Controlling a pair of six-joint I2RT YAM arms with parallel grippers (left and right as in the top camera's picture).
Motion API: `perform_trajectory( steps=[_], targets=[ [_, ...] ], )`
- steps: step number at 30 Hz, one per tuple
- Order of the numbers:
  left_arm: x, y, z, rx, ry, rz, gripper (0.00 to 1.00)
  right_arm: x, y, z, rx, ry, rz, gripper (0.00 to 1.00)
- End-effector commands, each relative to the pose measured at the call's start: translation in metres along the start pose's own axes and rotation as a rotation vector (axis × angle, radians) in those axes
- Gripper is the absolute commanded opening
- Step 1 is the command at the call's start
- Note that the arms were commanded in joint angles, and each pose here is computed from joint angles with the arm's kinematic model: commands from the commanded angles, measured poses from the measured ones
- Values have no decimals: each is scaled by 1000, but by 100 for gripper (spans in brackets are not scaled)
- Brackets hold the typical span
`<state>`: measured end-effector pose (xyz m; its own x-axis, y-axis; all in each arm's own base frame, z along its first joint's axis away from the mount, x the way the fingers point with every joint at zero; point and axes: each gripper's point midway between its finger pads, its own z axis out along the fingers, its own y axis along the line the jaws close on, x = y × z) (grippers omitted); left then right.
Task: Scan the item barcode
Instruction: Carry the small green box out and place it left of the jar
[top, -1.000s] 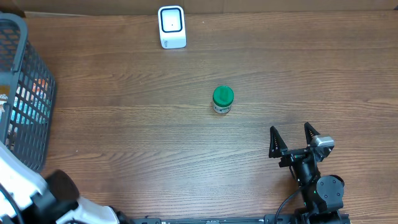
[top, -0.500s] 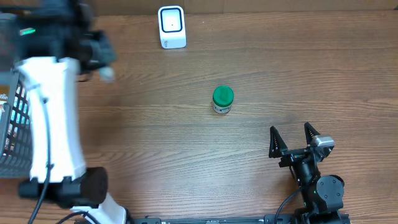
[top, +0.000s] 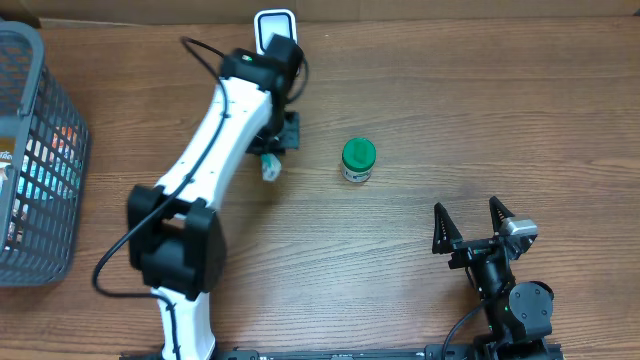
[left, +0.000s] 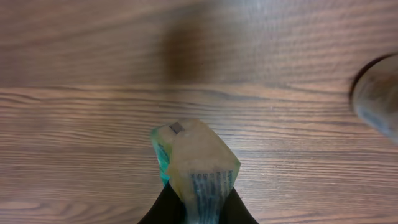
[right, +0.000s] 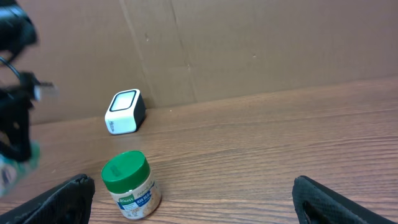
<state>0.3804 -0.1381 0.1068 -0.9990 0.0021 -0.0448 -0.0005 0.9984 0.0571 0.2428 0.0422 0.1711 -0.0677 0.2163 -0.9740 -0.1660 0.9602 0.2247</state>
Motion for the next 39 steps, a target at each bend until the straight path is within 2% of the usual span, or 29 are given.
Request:
perform_trajectory(
  steps=[1, 9, 10, 11, 13, 14, 16, 20, 23, 31, 36, 39],
  targets=[
    [4, -13, 20, -32, 26, -8, 4, 1, -2, 0, 5, -5, -8, 100],
    [3, -38, 46, -36, 31, 6, 4, 1, -2, 0, 5, -5, -8, 100],
    [1, -39, 46, -32, 25, 5, 8, 1, -2, 0, 5, -5, -8, 100],
    [0, -39, 46, -30, 20, 4, 18, 1, -2, 0, 5, -5, -8, 100],
    [-2, -41, 46, -25, 11, 1, 49, 1, -2, 0, 5, -5, -8, 100],
    [-3, -41, 46, -23, 7, 1, 59, 1, -2, 0, 5, -5, -8, 100],
    [-6, -43, 46, -18, -4, 0, 68, 1, -2, 0, 5, -5, -8, 100],
    [-15, -44, 42, -7, -38, -8, 69, 1, -2, 0, 5, -5, -8, 100],
    [-25, -38, 21, 6, -73, -28, 67, 1, -2, 0, 5, -5, -8, 100],
    [-53, -1, -93, 76, -295, -89, 58, 1, -2, 0, 5, -5, -8, 100],
    [-51, 42, -165, 100, -443, -113, 56, 1, -2, 0, 5, -5, -8, 100],
    [-41, 81, -202, 93, -519, -158, 59, 1, -2, 0, 5, -5, -8, 100]
  ],
)
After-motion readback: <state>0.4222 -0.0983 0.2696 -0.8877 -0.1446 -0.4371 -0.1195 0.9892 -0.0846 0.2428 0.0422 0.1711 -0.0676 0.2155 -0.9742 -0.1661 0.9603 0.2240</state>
